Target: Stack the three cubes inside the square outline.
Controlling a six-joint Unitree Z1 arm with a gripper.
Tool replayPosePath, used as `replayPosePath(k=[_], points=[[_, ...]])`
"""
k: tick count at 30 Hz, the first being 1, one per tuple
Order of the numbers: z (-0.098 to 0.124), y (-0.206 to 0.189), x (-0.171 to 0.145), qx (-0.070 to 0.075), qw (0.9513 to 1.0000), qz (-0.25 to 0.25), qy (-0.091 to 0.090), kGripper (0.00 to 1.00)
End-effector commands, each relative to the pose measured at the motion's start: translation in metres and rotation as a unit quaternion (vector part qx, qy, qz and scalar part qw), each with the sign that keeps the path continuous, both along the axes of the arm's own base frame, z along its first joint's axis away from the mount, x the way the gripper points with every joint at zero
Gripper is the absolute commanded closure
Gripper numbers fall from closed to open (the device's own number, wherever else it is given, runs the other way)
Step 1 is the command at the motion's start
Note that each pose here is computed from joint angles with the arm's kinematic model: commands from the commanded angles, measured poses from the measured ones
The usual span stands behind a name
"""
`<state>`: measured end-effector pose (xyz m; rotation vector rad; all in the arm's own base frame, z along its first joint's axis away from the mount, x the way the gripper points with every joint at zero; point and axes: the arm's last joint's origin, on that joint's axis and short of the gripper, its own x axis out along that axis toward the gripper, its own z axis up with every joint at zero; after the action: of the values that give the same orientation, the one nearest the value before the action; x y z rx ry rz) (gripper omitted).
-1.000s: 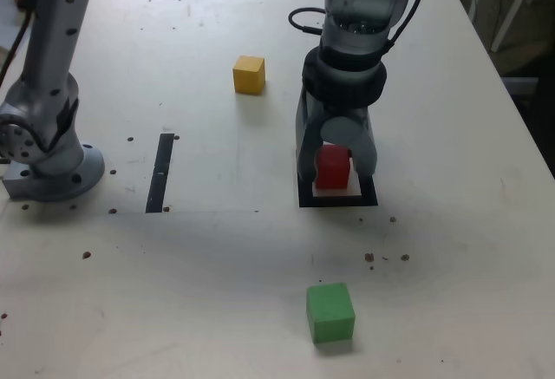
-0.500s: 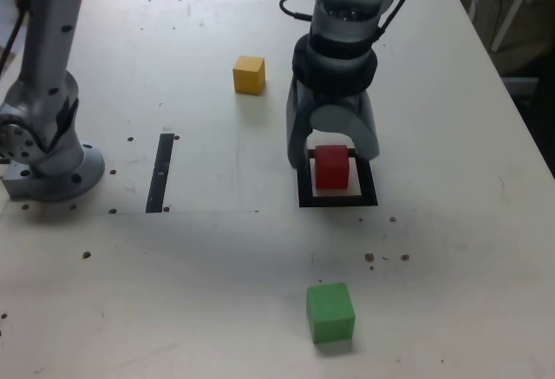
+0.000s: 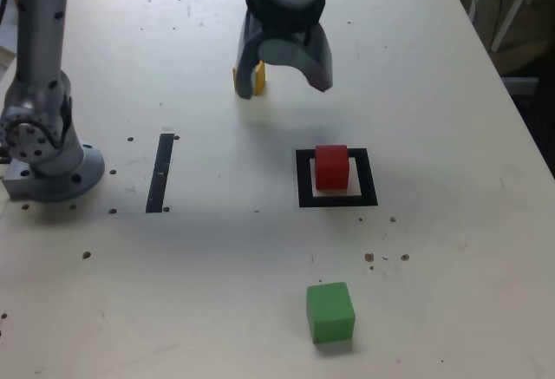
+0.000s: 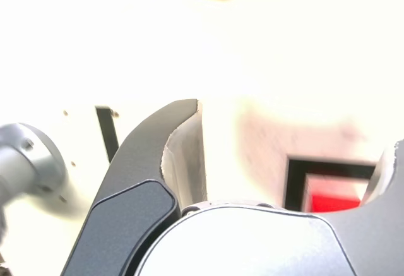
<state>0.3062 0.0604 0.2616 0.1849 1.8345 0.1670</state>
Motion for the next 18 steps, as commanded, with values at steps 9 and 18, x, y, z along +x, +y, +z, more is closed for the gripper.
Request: replayPosePath(k=[9,18], points=[[0.0,0.06,-0.036,-0.007,0.9987,-0.031,0.04,0.0],[0.001,0.087,-0.049,-0.021,0.9972,-0.07,0.019,0.0]])
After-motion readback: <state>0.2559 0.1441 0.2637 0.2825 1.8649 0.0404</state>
